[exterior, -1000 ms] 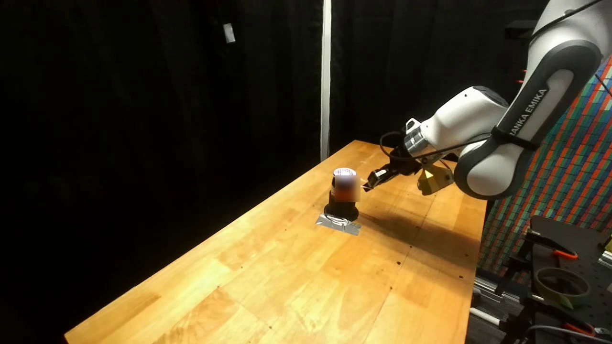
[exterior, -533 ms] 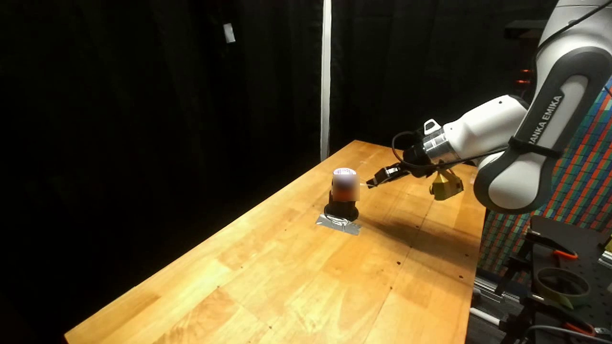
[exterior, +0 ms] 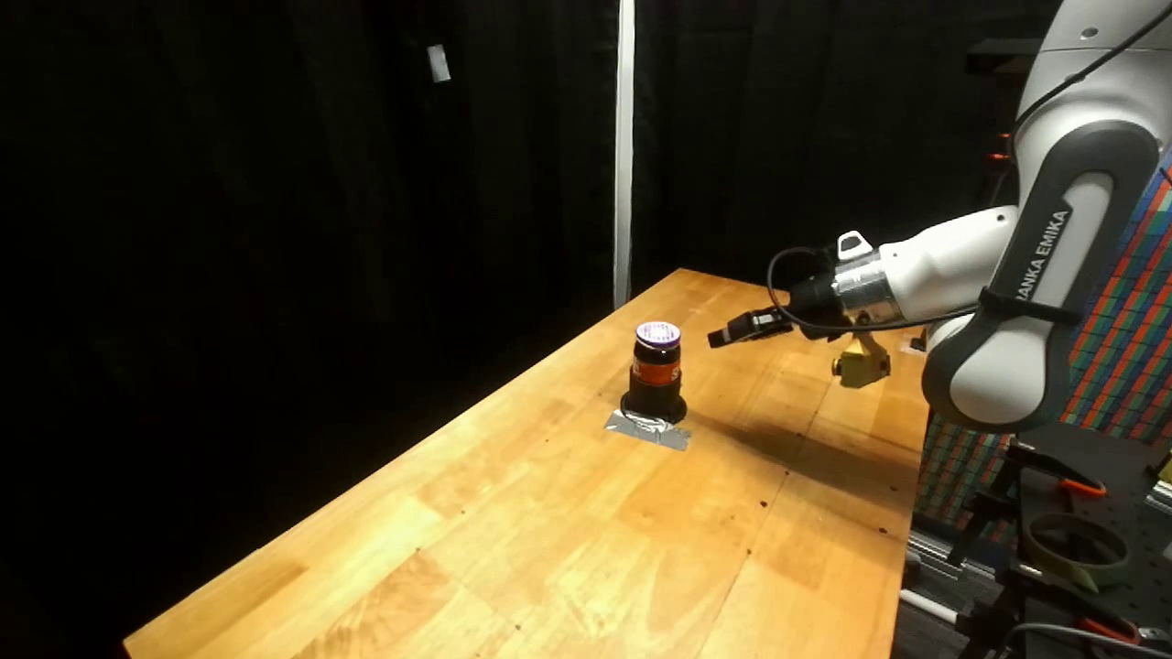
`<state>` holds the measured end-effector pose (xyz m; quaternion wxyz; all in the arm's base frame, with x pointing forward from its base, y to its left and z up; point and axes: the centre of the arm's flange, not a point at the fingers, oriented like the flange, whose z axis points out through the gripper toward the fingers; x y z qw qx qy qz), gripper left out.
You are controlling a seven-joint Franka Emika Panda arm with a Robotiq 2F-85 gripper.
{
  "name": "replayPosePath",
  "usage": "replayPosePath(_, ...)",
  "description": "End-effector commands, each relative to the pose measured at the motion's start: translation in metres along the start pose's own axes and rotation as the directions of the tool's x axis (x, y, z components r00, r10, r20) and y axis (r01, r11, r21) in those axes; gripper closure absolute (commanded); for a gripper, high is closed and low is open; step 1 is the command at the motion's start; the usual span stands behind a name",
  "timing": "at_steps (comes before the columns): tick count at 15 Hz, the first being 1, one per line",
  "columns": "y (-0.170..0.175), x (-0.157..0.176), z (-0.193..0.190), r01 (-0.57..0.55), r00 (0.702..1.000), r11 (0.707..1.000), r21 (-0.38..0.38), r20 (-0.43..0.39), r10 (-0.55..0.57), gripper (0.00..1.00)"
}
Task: Put the rubber bung around the neck of the brown bottle
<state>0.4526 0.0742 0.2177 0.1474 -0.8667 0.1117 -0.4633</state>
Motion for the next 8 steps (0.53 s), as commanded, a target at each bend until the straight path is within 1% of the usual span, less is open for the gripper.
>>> replayPosePath(1, 0.0058, -0.0131, -0.0074, -0.014, 0.998, 0.997, 0.078, -0.053, 0.018, 0.92)
replayPosePath(2, 0.0061, -0.0148, -0.0074, -0.012, 0.999, 0.996, 0.091, -0.051, 0.017, 0.92)
replayPosePath(3, 0.0065, -0.0152, -0.0073, -0.016, 0.999, 0.995, 0.097, -0.030, 0.019, 0.89)
replayPosePath(4, 0.0086, -0.0137, -0.0074, -0.034, 0.999, 0.992, 0.118, 0.010, 0.033, 0.65)
replayPosePath(5, 0.0092, -0.0127, -0.0070, -0.042, 0.997, 0.990, 0.138, 0.072, 0.032, 0.64)
replayPosePath(6, 0.0024, -0.0190, -0.0011, -0.013, 1.000, 0.995, 0.100, 0.025, 0.010, 0.88)
replayPosePath(8, 0.0059, -0.0206, -0.0003, -0.024, 0.998, 0.993, 0.117, 0.061, 0.017, 0.72)
